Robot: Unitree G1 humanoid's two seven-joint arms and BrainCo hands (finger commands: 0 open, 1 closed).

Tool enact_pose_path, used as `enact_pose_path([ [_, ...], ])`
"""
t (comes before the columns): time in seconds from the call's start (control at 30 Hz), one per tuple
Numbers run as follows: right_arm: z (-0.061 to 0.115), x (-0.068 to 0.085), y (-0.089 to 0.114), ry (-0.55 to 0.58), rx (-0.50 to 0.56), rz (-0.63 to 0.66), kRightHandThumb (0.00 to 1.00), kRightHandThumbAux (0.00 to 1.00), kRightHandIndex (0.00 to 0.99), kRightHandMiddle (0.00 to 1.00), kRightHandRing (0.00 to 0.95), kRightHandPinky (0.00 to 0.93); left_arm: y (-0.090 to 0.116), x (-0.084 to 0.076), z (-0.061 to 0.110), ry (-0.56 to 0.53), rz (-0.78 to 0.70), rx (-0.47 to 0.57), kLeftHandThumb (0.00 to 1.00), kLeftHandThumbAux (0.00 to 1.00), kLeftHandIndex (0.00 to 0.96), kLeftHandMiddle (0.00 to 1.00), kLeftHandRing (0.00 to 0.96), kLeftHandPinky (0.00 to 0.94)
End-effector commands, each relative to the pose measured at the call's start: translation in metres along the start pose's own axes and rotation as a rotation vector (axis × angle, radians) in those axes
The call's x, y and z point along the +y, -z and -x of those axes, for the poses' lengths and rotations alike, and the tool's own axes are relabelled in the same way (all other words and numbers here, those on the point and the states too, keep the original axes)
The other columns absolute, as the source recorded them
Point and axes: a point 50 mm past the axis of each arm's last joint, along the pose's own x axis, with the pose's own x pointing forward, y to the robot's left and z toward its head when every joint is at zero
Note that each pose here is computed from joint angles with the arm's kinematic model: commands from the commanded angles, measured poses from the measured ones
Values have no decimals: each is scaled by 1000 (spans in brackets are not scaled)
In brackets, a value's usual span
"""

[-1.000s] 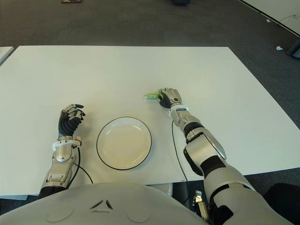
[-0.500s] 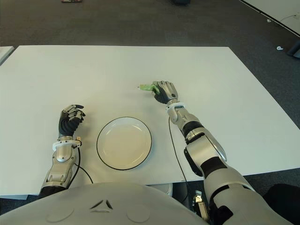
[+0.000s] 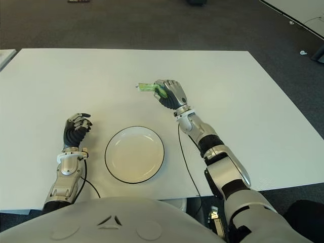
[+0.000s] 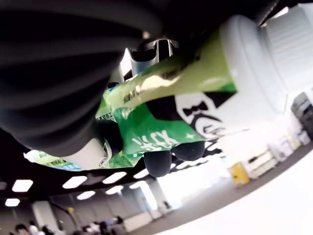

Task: Put the toothpaste on the table into the plate.

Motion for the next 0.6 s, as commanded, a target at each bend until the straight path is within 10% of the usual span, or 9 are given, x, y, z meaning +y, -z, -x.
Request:
enact_pose_path([
  [0.03, 4, -3, -14, 2, -92, -57, 708, 721, 439, 860, 852, 846, 0, -3, -1, 4, 19, 12, 708, 716, 436, 675, 666, 637],
  [0.6, 20, 7, -54, -163, -394, -155, 709, 721, 440, 860, 850, 839, -2, -3, -1, 0, 9, 16, 709, 716, 436, 698, 687, 662],
])
